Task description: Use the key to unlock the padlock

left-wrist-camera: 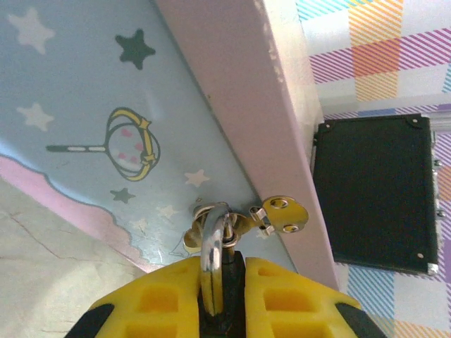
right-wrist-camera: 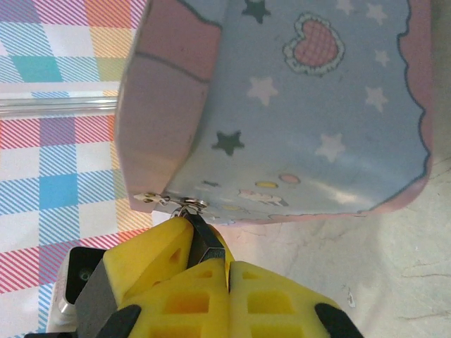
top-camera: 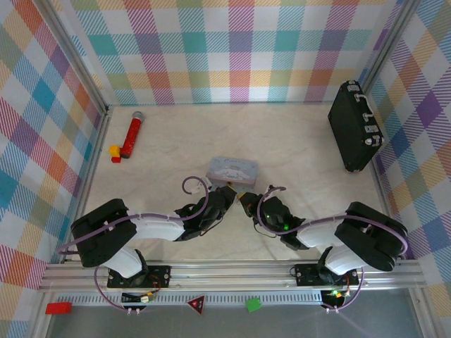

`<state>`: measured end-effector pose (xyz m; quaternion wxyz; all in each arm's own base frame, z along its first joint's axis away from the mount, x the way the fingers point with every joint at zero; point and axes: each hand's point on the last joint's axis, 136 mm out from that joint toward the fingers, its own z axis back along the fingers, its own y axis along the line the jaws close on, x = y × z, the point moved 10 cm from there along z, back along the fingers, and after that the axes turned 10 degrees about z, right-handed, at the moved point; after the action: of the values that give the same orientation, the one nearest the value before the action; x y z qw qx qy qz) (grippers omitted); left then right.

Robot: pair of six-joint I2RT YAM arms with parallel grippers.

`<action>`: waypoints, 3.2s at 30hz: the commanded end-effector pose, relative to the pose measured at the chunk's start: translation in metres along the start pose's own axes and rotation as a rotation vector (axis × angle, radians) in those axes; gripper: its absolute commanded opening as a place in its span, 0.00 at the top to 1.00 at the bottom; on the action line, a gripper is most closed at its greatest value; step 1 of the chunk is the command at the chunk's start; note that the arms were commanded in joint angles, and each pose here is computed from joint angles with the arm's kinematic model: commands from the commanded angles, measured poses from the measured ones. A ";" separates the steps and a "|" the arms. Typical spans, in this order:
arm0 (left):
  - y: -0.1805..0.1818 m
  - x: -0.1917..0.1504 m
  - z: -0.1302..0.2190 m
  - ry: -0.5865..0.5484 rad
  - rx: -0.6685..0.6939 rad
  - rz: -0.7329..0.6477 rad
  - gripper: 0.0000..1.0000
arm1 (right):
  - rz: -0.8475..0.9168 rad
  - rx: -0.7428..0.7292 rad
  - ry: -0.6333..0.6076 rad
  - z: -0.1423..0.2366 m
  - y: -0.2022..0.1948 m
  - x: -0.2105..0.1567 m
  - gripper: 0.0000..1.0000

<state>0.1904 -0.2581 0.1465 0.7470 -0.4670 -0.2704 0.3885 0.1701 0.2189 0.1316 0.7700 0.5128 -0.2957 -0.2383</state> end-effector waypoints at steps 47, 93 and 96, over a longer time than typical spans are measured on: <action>-0.011 -0.050 -0.009 0.415 -0.164 0.077 1.00 | -0.192 0.075 0.110 -0.023 0.032 -0.024 1.00; 0.014 0.031 0.024 0.163 0.222 -0.224 0.35 | -0.055 -0.274 0.067 0.022 -0.043 -0.002 1.00; 0.000 0.035 0.030 0.132 0.240 -0.406 0.37 | -0.008 -0.276 0.057 0.027 -0.038 0.001 1.00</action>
<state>0.1884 -0.2271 0.1584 0.8242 -0.4339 -0.2184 0.2911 0.1502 0.1948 0.1030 0.8281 0.4369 -0.2109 -0.2809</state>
